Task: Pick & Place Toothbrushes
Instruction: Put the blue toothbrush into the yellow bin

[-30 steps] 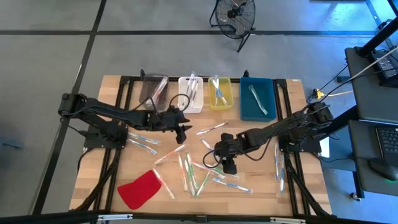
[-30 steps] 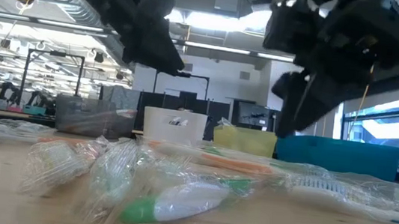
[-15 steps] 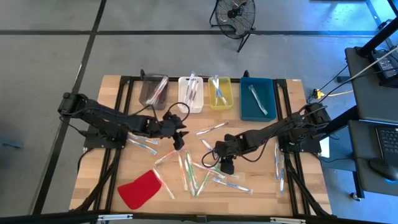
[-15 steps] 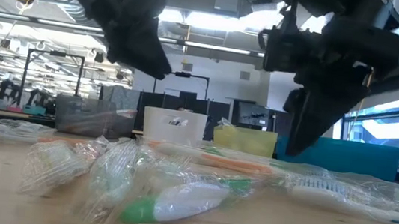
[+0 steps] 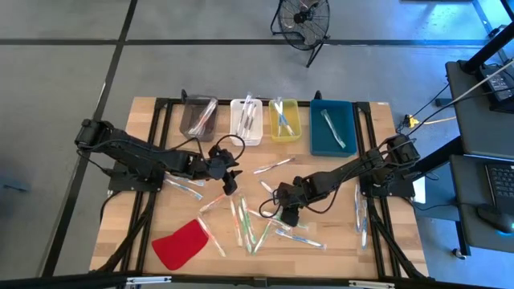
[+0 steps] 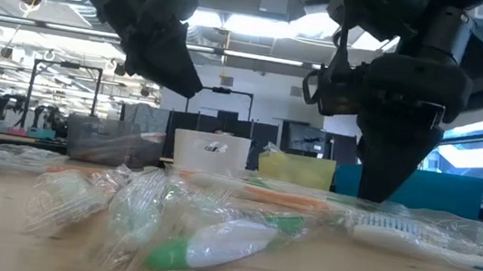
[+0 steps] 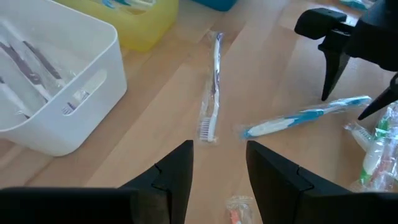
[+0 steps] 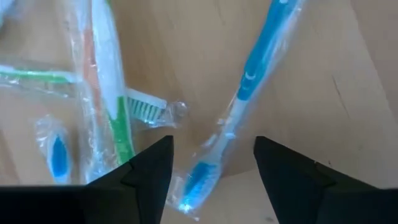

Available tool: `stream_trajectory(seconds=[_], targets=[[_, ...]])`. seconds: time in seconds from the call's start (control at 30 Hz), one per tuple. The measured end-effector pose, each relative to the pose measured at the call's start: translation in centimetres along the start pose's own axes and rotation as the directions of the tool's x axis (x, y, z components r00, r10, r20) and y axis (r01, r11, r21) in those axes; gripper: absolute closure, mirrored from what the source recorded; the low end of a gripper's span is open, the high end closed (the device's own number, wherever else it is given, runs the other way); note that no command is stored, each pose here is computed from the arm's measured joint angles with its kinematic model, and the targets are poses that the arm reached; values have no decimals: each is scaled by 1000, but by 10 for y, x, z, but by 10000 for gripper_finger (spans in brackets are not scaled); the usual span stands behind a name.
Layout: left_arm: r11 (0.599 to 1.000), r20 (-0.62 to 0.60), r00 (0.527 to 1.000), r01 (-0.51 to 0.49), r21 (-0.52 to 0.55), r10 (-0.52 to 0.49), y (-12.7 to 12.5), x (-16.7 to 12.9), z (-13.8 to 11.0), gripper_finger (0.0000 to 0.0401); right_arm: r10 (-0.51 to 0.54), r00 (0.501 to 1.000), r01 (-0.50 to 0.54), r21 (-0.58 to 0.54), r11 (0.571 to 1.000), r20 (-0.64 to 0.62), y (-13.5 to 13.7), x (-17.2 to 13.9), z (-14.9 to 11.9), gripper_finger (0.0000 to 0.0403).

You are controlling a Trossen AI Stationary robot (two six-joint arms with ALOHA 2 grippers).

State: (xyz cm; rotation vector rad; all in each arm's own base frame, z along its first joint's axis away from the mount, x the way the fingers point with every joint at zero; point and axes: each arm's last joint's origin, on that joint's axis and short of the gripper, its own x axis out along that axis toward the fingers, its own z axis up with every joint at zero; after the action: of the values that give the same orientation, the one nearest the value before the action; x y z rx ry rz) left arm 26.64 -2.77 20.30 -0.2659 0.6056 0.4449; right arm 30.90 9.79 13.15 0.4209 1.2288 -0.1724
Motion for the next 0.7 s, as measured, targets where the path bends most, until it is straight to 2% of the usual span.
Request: stream_trajectory(seconds=[0.27, 0.47, 0.7], targets=[[1000, 1, 1000, -6, 1, 6, 0, 0, 0, 258, -75, 997, 74, 26, 997, 11, -4, 0, -1, 221], [1000, -9, 1000, -12, 6, 12, 1, 0, -1, 258, -133, 991, 133, 36, 990, -15, -9, 0, -5, 281], [1000, -10, 1000, -12, 7, 12, 1, 0, -1, 258, -150, 988, 151, 22, 988, -28, -11, 0, -6, 355]])
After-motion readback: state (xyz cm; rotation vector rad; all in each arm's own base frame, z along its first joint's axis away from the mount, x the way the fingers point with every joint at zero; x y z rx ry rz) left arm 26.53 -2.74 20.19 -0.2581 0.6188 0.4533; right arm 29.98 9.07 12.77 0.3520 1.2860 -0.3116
